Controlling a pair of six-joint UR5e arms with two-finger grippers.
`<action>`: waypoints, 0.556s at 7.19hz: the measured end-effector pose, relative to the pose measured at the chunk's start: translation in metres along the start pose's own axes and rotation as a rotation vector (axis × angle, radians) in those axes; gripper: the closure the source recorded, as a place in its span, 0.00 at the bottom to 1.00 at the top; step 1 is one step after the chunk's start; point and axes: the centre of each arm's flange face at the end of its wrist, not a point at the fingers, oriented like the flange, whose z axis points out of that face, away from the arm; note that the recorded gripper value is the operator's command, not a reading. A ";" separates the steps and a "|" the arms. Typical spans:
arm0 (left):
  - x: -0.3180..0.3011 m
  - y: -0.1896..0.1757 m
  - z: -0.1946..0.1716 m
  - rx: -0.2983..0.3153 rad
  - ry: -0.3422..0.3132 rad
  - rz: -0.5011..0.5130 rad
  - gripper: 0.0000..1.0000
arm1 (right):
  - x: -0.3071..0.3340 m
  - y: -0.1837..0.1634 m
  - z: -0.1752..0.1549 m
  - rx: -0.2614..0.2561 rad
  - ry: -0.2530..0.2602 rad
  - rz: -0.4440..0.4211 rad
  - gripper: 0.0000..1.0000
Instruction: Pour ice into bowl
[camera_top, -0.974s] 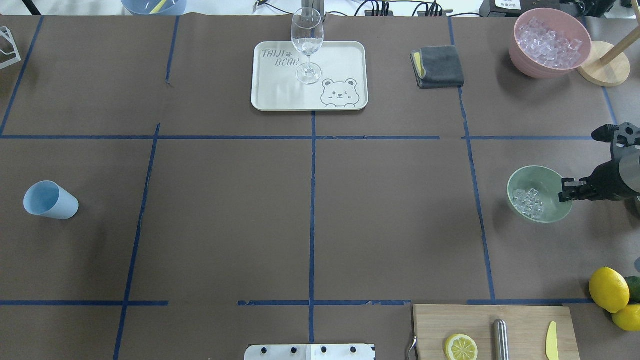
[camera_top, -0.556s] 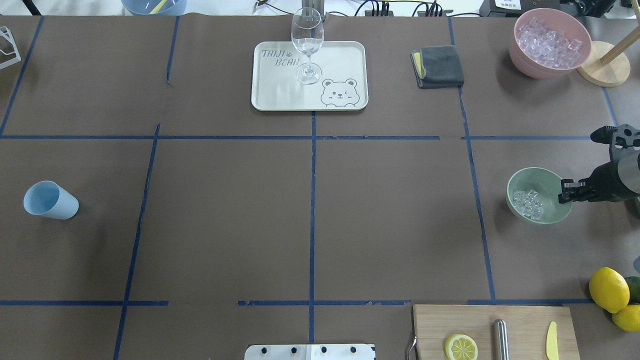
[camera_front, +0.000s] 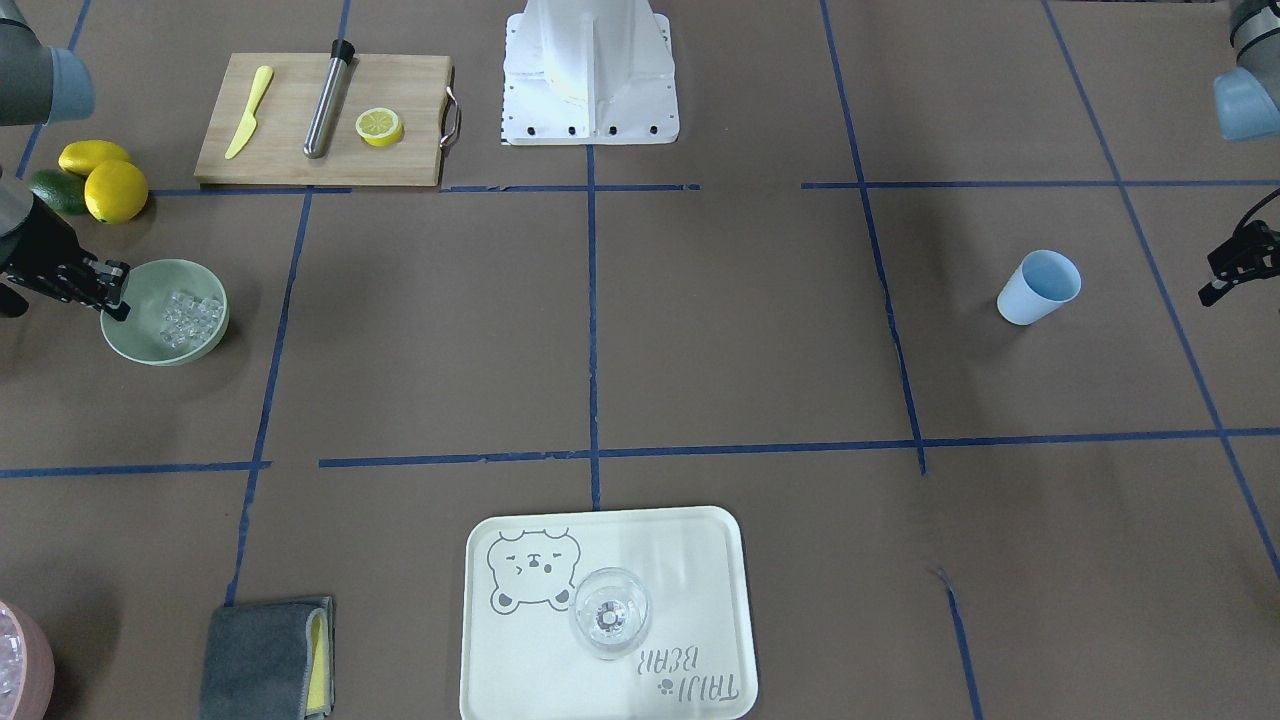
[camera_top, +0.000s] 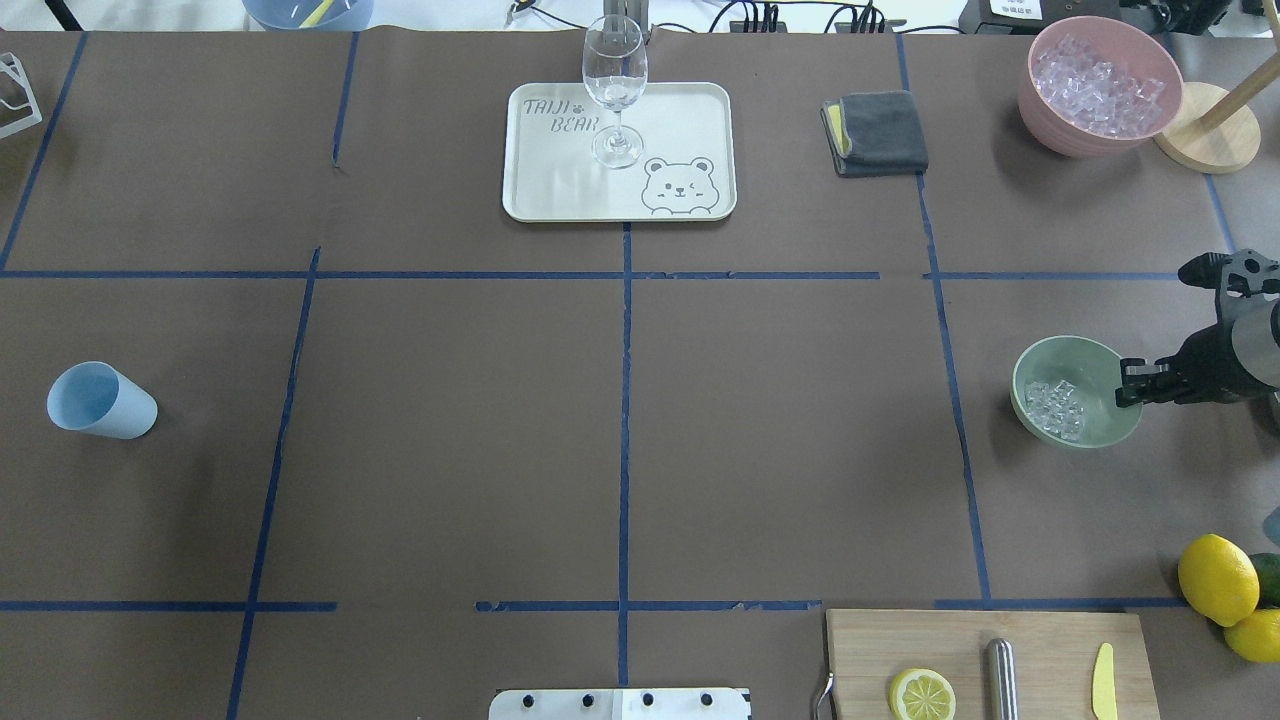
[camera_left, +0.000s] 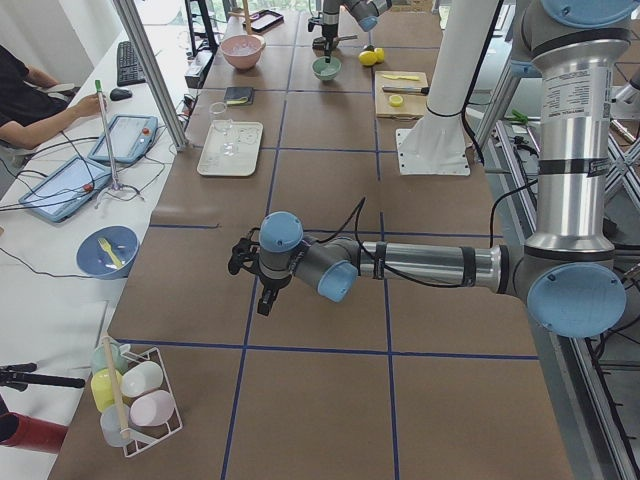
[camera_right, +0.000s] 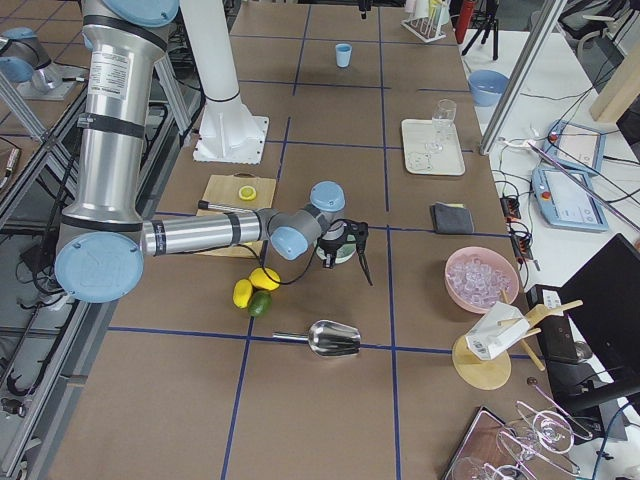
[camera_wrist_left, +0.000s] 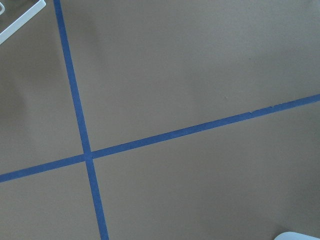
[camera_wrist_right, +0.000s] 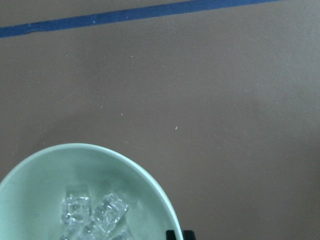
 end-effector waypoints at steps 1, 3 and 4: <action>0.000 0.000 0.000 0.000 0.000 0.000 0.00 | 0.000 0.000 -0.001 0.001 -0.002 -0.004 0.00; 0.000 0.000 0.000 0.000 0.000 0.000 0.00 | 0.005 0.001 -0.004 0.005 -0.002 -0.004 0.00; 0.000 0.000 0.000 0.001 0.000 0.001 0.00 | 0.010 -0.004 -0.012 0.021 -0.013 0.004 0.00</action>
